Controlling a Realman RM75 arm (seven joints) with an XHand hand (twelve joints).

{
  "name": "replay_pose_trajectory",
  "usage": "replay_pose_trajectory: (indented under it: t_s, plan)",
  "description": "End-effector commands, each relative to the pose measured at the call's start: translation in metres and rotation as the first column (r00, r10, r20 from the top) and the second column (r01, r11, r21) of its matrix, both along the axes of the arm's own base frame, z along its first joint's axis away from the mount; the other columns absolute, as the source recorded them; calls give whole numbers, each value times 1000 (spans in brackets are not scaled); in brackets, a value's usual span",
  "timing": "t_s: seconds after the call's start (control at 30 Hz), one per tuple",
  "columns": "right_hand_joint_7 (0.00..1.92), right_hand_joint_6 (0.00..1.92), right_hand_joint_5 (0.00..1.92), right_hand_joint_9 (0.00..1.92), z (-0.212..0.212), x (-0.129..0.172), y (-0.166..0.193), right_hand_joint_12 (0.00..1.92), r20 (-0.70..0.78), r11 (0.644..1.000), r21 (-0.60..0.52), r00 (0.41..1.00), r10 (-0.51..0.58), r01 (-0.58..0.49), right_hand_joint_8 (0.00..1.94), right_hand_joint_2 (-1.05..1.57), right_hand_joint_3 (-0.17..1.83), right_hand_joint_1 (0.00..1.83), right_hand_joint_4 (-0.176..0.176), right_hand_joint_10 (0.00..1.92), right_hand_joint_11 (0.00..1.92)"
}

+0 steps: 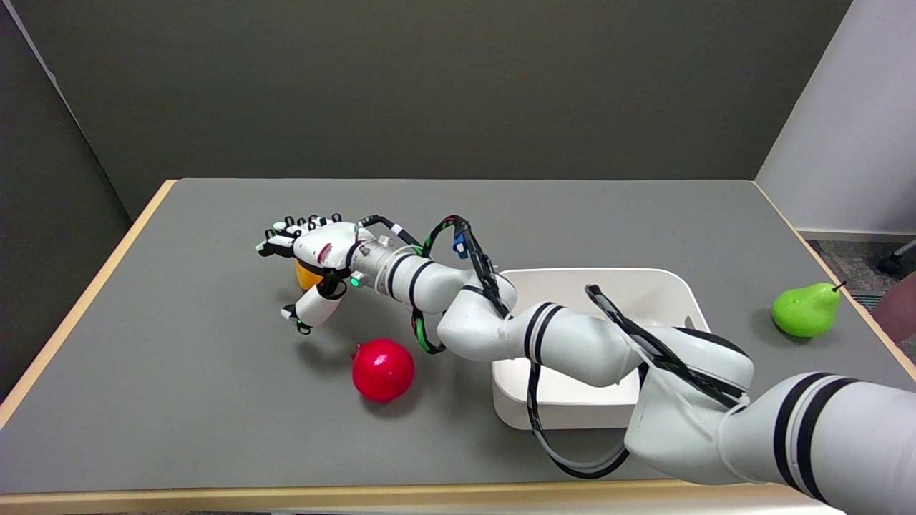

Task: Pick up the yellow duck.

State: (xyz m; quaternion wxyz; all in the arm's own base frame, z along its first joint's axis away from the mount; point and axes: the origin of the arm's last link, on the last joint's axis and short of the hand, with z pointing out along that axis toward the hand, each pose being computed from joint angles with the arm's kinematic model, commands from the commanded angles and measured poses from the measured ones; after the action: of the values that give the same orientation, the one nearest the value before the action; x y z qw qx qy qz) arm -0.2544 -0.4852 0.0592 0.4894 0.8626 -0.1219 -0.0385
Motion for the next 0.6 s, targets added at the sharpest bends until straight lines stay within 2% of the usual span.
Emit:
replay_pose_trajectory:
  t_s: [0.03,0.07,0.1,0.17,0.47,0.6]
  plan:
    - [-1,348,93,122,3,3,1,1147,-39,1000,6,999,25,-25,5,618,913,642,119,679,12]
    - [-1,349,93,125,6,2,0,1149,-47,1000,-3,999,20,-20,6,617,913,642,120,683,15]
    - [-1,351,95,129,-58,35,26,1150,85,989,138,996,40,-51,8,617,914,642,120,687,19]
    - [-1,352,99,139,18,-1,-5,1159,-71,999,-41,997,7,-10,14,615,913,648,122,700,25]
    - [-1,355,105,153,51,-2,-17,1170,-201,993,-115,980,14,-37,11,614,910,651,124,724,34]
    - [-1,354,104,154,71,-1,-21,1170,-211,986,-160,977,17,-51,11,613,910,652,124,725,34]
